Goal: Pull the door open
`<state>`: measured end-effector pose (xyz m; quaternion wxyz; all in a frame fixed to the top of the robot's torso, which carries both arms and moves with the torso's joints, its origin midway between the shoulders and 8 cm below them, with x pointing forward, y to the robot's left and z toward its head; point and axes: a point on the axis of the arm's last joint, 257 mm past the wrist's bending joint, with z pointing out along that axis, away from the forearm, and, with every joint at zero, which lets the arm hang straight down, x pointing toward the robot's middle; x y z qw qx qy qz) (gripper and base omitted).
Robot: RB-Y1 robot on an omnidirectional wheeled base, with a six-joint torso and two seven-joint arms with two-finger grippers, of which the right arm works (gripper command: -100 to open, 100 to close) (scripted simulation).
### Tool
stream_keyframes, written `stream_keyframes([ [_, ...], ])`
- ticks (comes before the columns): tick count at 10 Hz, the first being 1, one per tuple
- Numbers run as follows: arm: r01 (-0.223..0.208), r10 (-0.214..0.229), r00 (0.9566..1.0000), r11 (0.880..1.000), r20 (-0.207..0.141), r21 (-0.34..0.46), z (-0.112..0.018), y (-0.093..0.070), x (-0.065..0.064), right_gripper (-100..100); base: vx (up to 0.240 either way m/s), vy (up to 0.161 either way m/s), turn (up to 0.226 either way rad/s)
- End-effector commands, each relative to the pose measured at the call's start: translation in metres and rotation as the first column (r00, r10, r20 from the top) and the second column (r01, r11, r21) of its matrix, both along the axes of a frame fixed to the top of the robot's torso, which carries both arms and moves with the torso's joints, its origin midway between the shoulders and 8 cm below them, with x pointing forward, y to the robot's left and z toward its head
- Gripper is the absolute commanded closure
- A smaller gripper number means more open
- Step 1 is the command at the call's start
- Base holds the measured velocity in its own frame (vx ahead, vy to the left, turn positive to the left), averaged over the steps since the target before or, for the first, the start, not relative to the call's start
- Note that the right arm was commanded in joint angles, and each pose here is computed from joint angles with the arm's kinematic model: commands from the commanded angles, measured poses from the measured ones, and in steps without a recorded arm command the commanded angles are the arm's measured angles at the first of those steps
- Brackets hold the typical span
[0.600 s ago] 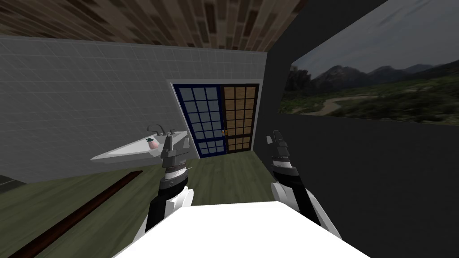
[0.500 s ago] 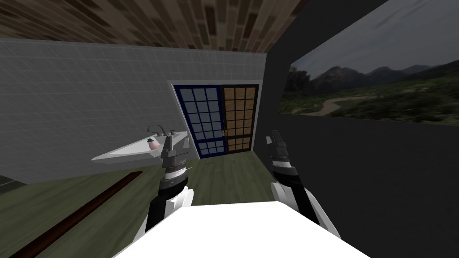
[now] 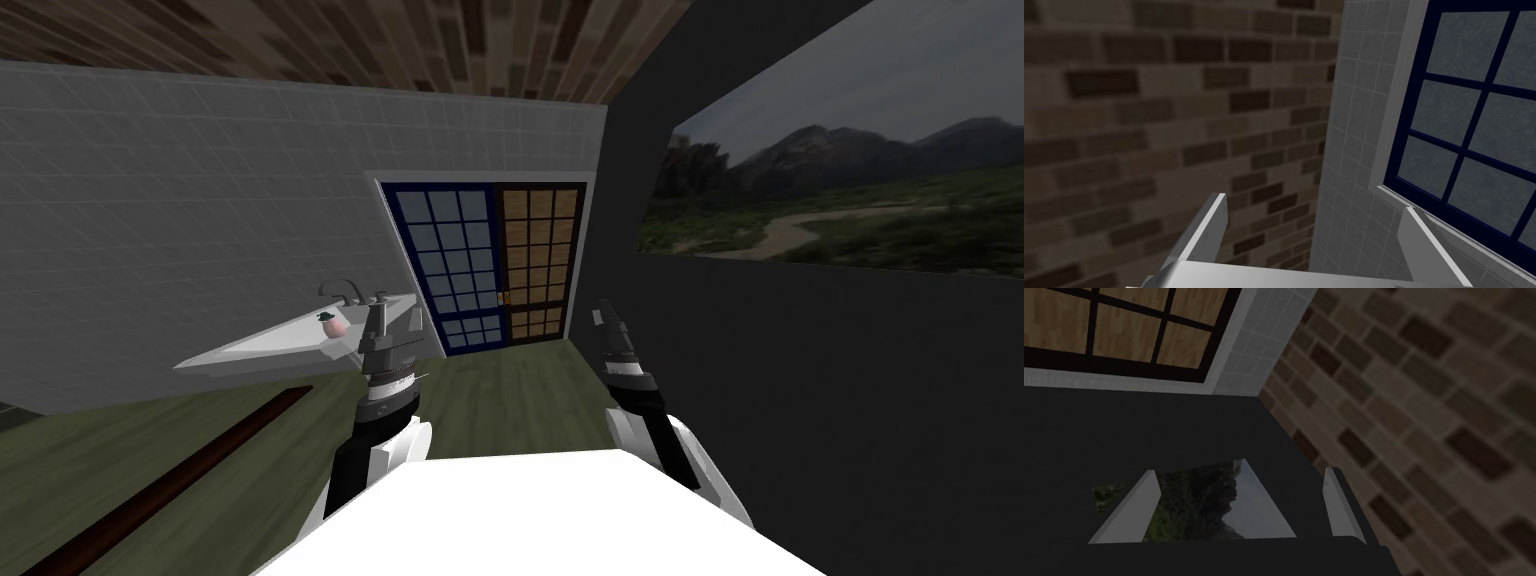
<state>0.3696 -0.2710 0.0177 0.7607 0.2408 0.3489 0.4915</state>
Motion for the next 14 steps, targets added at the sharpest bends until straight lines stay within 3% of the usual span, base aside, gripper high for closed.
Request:
stream_keyframes([
  [1,0.019,-0.019,0.9997,0.999,-0.013,-0.036,-0.008,-0.003,0.005,-100,0.115,0.047,0.003],
  [5,0.065,-0.072,0.9963,0.989,-0.048,-0.129,-0.030,-0.009,0.016,-100,0.099,0.042,0.005],
  [7,0.103,-0.120,0.9901,0.972,-0.073,-0.210,-0.050,-0.016,0.025,-100,0.126,0.044,0.007],
  [11,0.137,-0.172,0.9804,0.946,-0.096,-0.295,-0.072,-0.024,0.034,-100,0.121,0.054,0.005],
  [14,0.161,-0.214,0.9705,0.919,-0.111,-0.361,-0.090,-0.031,0.040,-100,0.094,0.040,0.005],
])
